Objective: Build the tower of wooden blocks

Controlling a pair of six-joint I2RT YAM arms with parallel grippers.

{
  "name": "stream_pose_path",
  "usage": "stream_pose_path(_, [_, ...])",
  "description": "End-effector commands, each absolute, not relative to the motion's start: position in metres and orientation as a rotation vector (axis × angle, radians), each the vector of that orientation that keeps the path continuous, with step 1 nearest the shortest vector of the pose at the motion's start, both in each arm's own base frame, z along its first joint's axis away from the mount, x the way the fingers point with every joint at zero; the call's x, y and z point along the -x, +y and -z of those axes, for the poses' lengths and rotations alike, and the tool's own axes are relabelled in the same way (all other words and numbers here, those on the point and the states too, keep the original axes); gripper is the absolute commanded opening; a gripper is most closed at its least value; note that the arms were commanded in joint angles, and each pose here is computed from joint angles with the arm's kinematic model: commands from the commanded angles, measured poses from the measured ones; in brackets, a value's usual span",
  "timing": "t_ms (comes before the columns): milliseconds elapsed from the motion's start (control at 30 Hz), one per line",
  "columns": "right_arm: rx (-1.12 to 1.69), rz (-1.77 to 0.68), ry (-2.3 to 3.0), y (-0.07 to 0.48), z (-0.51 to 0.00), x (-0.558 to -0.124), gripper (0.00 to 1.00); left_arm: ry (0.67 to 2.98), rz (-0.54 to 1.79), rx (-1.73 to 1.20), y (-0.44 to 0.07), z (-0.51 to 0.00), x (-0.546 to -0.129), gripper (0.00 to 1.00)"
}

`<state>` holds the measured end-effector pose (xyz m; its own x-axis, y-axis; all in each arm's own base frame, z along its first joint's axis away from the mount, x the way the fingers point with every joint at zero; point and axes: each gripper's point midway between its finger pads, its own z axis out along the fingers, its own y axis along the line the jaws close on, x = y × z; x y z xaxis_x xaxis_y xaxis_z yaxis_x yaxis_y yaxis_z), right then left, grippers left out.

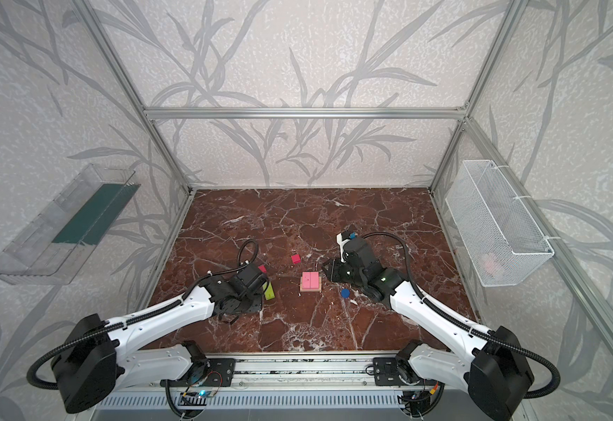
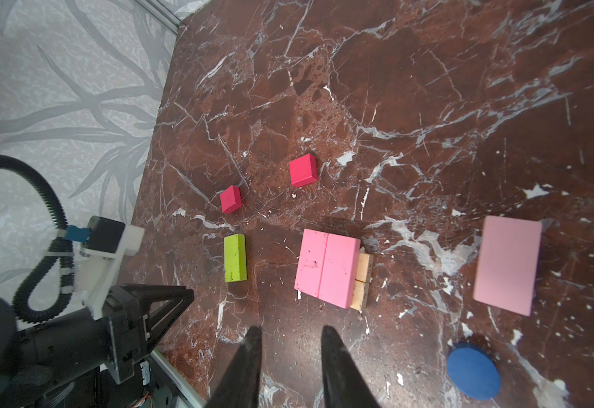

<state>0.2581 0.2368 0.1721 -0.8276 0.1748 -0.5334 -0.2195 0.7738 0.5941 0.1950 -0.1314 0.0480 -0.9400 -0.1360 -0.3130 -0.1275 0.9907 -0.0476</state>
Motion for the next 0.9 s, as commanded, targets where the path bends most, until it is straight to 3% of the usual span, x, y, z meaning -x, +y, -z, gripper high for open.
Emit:
stream_pose_path(0, [0.012,-0.876,2.367,0.229,-0.176,-0.254,0.29,2.795,-0.066,0.268,-0.123,-0.035,-0.205,0.2])
stream_pose_path(267, [-0.011,-0.843,2.342,0.217,-0.179,-0.249,0.26,2.923,-0.156,0.22,-0.138,-0.004,-0.213,0.17])
stream_pose_path(867, [-0.023,-0.787,2.325,0.211,-0.177,-0.255,0.26,2.95,0.003,0.199,-0.179,-0.002,-0.235,0.17])
